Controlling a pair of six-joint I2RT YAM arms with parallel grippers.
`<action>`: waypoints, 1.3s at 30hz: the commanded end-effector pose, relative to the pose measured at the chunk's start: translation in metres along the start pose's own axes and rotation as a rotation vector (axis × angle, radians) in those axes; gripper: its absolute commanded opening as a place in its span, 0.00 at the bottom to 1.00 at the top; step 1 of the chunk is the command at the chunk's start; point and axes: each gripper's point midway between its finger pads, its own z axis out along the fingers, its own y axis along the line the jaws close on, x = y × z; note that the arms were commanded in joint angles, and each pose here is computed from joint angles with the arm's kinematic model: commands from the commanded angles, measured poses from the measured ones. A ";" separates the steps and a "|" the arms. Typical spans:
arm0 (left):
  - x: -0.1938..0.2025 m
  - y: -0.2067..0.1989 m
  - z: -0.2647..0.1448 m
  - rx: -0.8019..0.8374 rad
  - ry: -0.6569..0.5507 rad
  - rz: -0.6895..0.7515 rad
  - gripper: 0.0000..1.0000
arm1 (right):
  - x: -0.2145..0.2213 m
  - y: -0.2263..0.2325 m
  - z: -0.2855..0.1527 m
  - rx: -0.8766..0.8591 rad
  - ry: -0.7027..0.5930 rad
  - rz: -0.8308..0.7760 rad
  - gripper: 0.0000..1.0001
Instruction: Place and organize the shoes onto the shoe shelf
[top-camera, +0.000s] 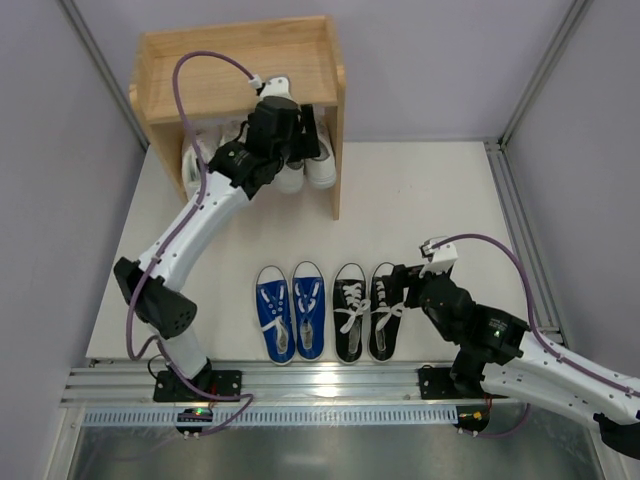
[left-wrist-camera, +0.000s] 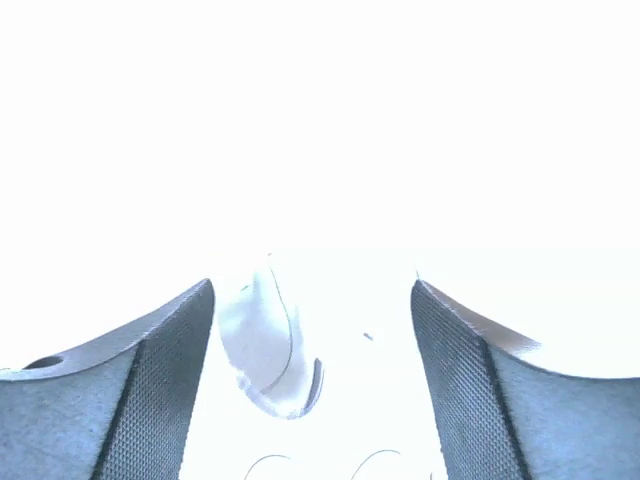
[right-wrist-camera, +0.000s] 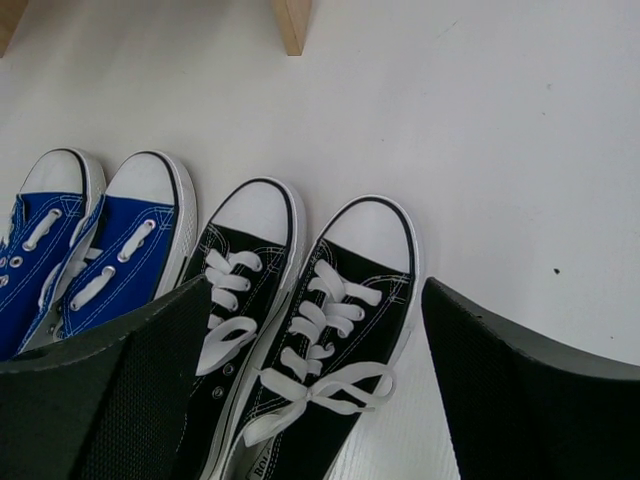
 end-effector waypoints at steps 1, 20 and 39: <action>-0.075 0.002 -0.064 0.065 -0.211 -0.058 0.80 | -0.013 0.007 0.002 -0.016 -0.044 0.021 0.87; 0.237 0.045 -0.141 -0.052 0.247 -0.111 0.82 | -0.028 -0.002 -0.006 0.024 -0.065 0.018 0.90; 0.331 0.039 -0.144 -0.059 0.359 -0.132 0.81 | -0.002 0.008 0.011 0.039 0.032 0.010 0.90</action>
